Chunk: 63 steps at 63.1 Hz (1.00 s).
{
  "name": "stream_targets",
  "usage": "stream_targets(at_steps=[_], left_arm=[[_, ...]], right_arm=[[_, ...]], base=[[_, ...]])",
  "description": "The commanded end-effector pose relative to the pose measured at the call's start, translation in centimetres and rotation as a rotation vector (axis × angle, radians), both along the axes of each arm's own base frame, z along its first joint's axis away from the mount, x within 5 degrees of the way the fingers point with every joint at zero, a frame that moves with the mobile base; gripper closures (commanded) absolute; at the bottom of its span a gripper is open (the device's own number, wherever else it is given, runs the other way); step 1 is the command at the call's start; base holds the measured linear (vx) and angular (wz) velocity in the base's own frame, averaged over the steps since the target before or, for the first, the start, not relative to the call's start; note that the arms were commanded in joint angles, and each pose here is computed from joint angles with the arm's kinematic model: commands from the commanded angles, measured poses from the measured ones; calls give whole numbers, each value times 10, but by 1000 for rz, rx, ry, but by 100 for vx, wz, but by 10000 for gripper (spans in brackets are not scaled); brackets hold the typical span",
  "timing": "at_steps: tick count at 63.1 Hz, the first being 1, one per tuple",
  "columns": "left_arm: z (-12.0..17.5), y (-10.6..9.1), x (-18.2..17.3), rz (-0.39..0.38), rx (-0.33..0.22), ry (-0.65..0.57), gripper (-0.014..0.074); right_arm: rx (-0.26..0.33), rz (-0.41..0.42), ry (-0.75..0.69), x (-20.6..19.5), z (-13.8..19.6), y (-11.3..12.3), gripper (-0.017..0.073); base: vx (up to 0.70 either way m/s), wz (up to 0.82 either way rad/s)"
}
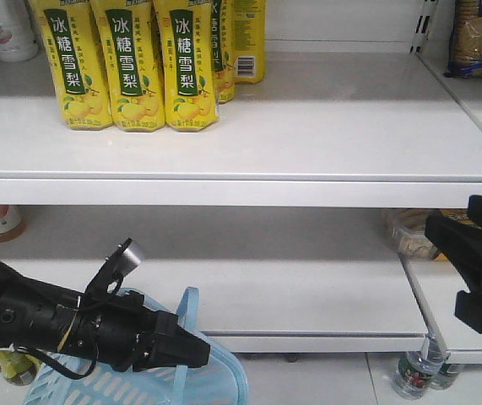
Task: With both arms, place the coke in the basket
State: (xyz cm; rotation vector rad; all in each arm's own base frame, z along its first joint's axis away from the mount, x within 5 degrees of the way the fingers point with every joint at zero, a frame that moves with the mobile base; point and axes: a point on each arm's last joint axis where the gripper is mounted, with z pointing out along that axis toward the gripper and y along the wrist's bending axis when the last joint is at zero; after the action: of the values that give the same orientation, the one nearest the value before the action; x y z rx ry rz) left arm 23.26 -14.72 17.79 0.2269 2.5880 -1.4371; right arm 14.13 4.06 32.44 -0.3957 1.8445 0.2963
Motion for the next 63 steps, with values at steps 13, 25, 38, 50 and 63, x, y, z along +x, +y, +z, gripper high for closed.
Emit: stream_targets(at_steps=[13, 25, 38, 50, 63], left_arm=[[26, -4, 6, 44, -100, -65, 599], [26, -4, 6, 44, -100, -65, 599], [26, -4, 6, 44, -100, -65, 599], [26, -4, 6, 44, -100, -65, 599], [26, -4, 6, 44, -100, -65, 599]], right_arm=[[-111, -157, -127, -15, 19, -20, 175], [-110, -206, -177, -32, 26, -24, 175], [-122, -272, -151, -41, 25, -30, 175], [-118, -338, -137, -43, 12, -36, 175], [-44, -372, -174, -49, -18, -37, 175]], base=[[0, 0], [0, 0], [0, 0], [0, 0], [0, 0]])
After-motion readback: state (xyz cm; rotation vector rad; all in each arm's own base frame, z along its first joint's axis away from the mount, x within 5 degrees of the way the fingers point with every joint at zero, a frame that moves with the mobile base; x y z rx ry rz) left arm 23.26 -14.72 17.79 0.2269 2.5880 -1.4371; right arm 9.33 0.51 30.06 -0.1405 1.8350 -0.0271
